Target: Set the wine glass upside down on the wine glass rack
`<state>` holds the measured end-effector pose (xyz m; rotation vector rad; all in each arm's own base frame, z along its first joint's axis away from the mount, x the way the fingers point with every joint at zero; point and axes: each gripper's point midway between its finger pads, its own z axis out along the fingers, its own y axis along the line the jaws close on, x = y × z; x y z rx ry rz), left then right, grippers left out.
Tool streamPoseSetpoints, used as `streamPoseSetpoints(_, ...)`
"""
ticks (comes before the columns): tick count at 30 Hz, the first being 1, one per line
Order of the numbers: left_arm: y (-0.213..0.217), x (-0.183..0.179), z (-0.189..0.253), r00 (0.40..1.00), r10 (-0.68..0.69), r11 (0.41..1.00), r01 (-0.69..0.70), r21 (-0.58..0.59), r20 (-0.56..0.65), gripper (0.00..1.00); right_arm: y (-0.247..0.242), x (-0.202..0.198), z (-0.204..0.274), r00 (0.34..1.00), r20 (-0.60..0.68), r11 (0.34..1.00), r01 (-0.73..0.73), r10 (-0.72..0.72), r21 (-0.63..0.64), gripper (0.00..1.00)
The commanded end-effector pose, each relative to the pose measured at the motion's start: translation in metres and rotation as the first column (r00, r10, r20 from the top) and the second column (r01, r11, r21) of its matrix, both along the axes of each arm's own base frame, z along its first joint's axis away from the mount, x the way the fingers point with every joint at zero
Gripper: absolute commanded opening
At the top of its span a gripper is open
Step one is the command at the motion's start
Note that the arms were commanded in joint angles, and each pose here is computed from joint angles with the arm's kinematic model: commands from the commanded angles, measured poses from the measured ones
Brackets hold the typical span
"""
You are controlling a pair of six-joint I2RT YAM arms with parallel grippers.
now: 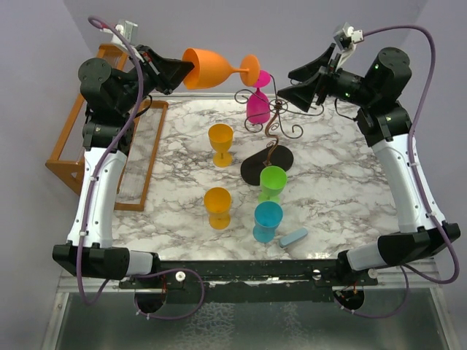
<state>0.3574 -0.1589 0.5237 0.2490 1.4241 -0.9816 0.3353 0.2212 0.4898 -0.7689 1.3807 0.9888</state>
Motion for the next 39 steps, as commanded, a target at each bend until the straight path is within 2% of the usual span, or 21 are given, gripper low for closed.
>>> streamPoseSetpoints(1,-0.012,-0.014,0.019,0.994,-0.095,0.993,0.099,-0.059,0.055,0.0,0.018,-0.001,0.008,0.999,-0.022,0.999,-0.034,0.035,0.04,0.77)
streamPoseSetpoints(8,-0.023,-0.008,0.008,0.992,-0.124,0.99,0.126,-0.06,0.034,0.0,0.039,0.005,-0.001,0.997,-0.065,0.999,-0.041,0.044,0.033,0.75)
streamPoseSetpoints(12,-0.028,-0.007,0.004,0.99,-0.136,0.989,0.138,-0.057,0.031,0.0,0.043,0.014,-0.002,0.996,-0.083,1.0,-0.003,0.005,0.03,0.71)
streamPoseSetpoints(19,-0.037,-0.007,-0.006,0.988,-0.152,0.988,0.153,-0.036,0.026,0.0,0.05,0.025,-0.011,0.99,-0.133,0.999,0.047,-0.043,0.026,0.53)
streamPoseSetpoints(29,-0.042,-0.006,-0.011,0.99,-0.135,0.991,0.136,-0.013,0.031,0.0,0.045,0.042,-0.023,0.969,-0.193,0.987,0.161,-0.155,0.016,0.07)
streamPoseSetpoints(31,-0.042,-0.005,-0.013,0.991,-0.133,0.991,0.133,-0.009,0.028,0.03,0.041,0.047,-0.023,0.962,-0.196,0.981,0.195,-0.188,0.014,0.01)
streamPoseSetpoints(33,-0.044,-0.007,-0.015,0.99,-0.138,0.99,0.139,-0.007,0.027,0.08,0.038,0.05,-0.023,0.957,-0.196,0.976,0.218,-0.212,0.012,0.01)
streamPoseSetpoints(39,-0.047,-0.013,-0.02,0.987,-0.16,0.987,0.16,0.004,0.029,0.32,0.024,0.061,-0.021,0.938,-0.15,0.949,0.316,-0.314,-0.012,0.01)
